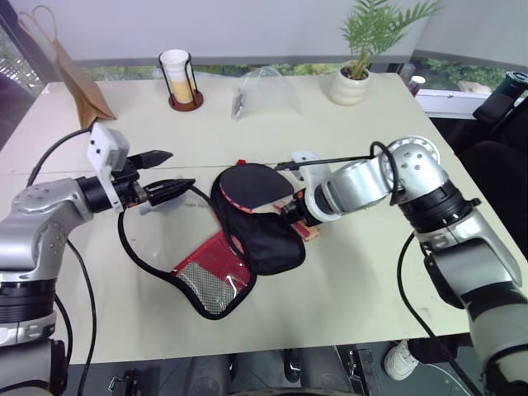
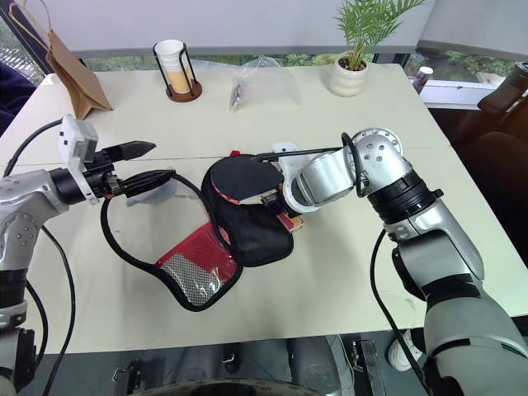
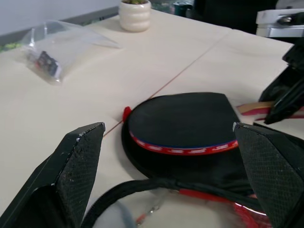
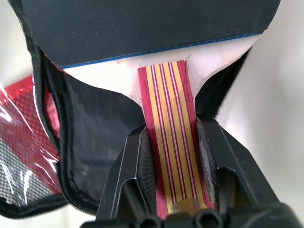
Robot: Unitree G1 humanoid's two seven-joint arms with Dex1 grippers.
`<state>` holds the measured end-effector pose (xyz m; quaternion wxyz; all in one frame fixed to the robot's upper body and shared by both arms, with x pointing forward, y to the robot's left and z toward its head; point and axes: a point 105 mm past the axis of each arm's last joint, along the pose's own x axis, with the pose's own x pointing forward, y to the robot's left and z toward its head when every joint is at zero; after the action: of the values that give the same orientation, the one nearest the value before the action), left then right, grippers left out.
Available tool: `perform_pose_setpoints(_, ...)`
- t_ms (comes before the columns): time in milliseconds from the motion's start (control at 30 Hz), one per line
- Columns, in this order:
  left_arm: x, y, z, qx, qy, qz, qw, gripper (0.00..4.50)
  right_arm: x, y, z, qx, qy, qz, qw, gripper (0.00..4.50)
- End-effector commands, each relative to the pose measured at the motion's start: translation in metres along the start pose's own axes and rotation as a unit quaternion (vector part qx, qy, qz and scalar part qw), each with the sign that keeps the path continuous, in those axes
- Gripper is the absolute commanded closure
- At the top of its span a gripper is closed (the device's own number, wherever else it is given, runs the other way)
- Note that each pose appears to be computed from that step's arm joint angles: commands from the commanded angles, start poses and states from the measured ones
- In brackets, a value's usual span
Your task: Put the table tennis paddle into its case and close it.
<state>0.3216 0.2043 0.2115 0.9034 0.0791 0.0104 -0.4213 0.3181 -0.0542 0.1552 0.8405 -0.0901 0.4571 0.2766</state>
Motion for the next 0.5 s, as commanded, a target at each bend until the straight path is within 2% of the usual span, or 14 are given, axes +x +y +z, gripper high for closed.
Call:
perform_pose_setpoints(33, -0.001, 0.002, 0.012, 0.022, -0.010, 0.002, 1.000, 0.00, -0.010, 0.012, 0.011, -0.014, -0.027, 0.021, 0.999, 2.59)
perform_pose_setpoints(200, 0.000, 0.003, 0.012, 0.023, -0.007, -0.001, 1.000, 0.00, -0.012, 0.022, 0.014, -0.032, -0.026, 0.040, 0.998, 0.18)
perform_pose_setpoints(300, -0.001, 0.004, 0.012, 0.023, -0.005, -0.001, 1.000, 0.00, -0.020, 0.031, 0.016, -0.062, -0.031, 0.064, 0.996, 0.08)
perform_pose_setpoints(367, -0.002, 0.004, 0.012, 0.024, -0.004, -0.001, 1.000, 0.00, -0.028, 0.027, 0.021, -0.077, -0.049, 0.046, 0.995, 0.08)
perform_pose_setpoints(500, -0.003, 0.001, 0.011, 0.023, -0.004, -0.002, 1.000, 0.00, -0.053, 0.009, 0.040, -0.120, -0.155, 0.026, 0.980, 0.08)
